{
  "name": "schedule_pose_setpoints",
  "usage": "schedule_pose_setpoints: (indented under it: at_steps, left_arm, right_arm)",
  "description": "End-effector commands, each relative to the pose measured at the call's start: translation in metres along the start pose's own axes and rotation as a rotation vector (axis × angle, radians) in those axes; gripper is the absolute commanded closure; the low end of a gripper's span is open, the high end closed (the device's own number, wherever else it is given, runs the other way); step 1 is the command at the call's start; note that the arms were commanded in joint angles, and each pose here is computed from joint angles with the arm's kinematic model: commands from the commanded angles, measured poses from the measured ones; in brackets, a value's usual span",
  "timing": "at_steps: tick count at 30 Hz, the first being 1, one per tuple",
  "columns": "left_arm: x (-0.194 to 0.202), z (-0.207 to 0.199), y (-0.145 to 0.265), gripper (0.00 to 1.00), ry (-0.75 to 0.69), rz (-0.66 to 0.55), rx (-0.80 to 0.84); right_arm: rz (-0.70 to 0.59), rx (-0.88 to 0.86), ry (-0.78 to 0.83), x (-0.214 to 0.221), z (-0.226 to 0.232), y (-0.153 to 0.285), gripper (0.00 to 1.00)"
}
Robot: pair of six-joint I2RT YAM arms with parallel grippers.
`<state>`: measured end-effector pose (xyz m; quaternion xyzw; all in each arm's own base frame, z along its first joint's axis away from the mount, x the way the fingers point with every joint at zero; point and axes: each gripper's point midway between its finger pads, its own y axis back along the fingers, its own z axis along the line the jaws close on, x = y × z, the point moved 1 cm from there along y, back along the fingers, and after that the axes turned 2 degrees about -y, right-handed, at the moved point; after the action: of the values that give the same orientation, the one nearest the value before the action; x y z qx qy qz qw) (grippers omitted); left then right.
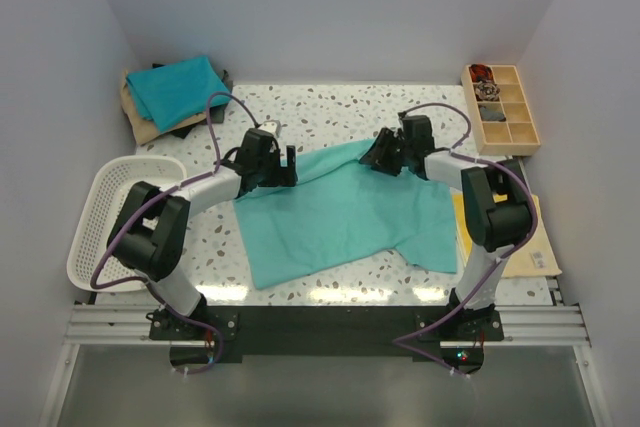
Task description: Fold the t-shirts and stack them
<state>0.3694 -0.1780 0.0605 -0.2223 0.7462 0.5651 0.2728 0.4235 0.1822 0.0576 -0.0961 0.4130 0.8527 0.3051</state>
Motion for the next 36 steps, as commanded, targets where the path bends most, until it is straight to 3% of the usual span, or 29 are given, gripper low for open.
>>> schedule_pose_setpoints:
  at_steps: [1,7,8,11,24,36]
  left_arm:
    - [-0.016,-0.005,0.001,0.06,-0.025,-0.052,0.015]
    - [-0.016,-0.004,0.001,0.06,-0.028,-0.051,0.011]
    - [-0.016,-0.004,0.001,0.06,-0.028,-0.051,0.009]
    - [-0.017,-0.005,0.001,0.06,-0.03,-0.051,0.011]
    - [-0.017,-0.003,0.0,0.06,-0.03,-0.047,0.004]
    - [-0.017,-0.006,-0.001,0.06,-0.032,-0.046,0.014]
  right_arm:
    - [-0.044,0.01,-0.004,-0.009,0.005,-0.003,0.48]
    - [-0.047,0.028,0.002,-0.009,0.0,-0.008,0.53]
    - [-0.052,0.027,0.006,-0.011,0.0,-0.009,0.6]
    - [-0.056,0.023,0.016,-0.012,-0.001,-0.014,0.7]
    - [-0.092,0.026,0.052,-0.021,0.0,-0.015,1.0]
    - [-0.141,-0.008,0.093,-0.034,0.019,0.007,1.0]
